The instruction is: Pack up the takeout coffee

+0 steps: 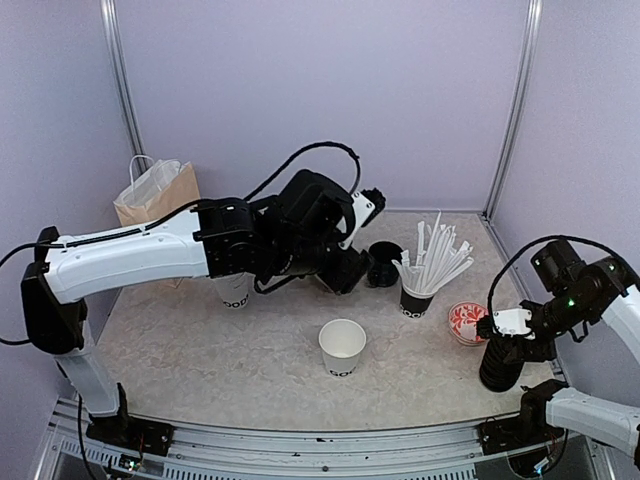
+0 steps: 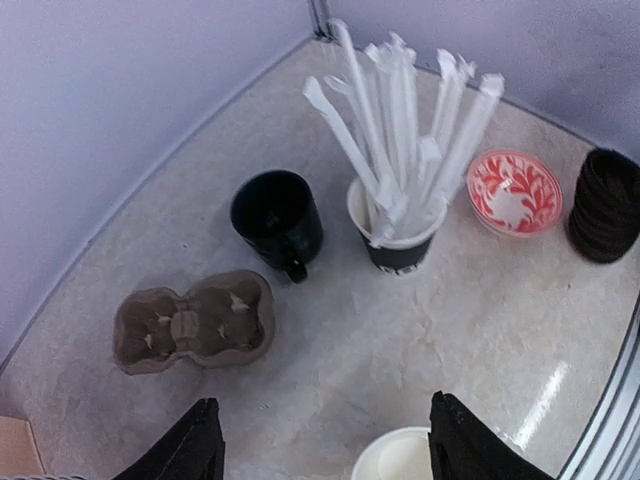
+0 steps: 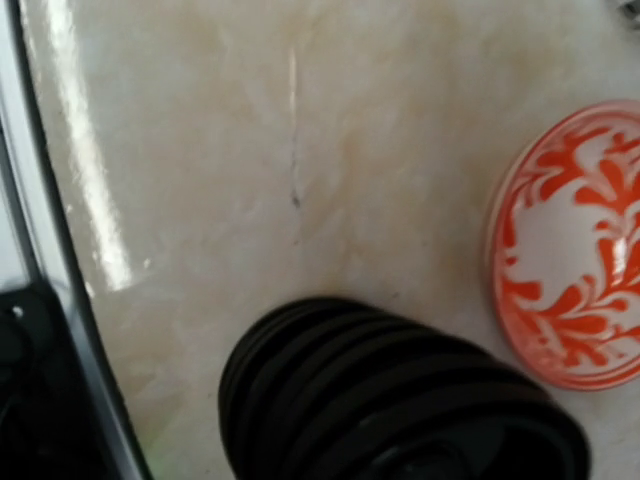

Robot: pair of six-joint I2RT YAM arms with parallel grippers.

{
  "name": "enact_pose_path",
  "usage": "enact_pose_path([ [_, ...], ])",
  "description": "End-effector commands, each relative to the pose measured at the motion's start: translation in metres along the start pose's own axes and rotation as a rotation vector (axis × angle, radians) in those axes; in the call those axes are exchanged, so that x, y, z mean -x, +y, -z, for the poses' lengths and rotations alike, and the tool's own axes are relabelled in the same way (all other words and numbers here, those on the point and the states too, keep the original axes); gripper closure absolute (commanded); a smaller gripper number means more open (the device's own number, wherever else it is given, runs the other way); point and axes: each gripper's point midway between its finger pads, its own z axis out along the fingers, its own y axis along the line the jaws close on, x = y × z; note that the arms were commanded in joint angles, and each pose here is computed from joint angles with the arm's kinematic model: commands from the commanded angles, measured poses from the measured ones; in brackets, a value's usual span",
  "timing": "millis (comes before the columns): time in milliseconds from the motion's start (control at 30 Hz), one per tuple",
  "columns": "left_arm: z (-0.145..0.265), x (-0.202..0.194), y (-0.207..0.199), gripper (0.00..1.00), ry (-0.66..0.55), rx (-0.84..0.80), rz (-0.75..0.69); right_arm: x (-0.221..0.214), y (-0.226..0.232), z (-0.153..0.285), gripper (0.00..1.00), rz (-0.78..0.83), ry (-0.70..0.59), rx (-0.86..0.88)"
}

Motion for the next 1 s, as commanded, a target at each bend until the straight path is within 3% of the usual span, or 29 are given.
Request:
enact_pose_path([
  [0,0.004,0.030,0.045,0.32,-0.148,0.130,0.069,-0.012,0.004,-0.006,0.54,-0.064,0.056,0.023],
  [400,0.012,0.005,0.061,0.31,-0.153,0.155,0.081,-0.031,0.004,-0.016,0.53,-0.168,0.169,0.033],
  [967,0.021,0.002,0.045,0.32,-0.151,0.156,0.033,-0.031,-0.005,-0.027,0.70,-0.245,0.226,0.095],
])
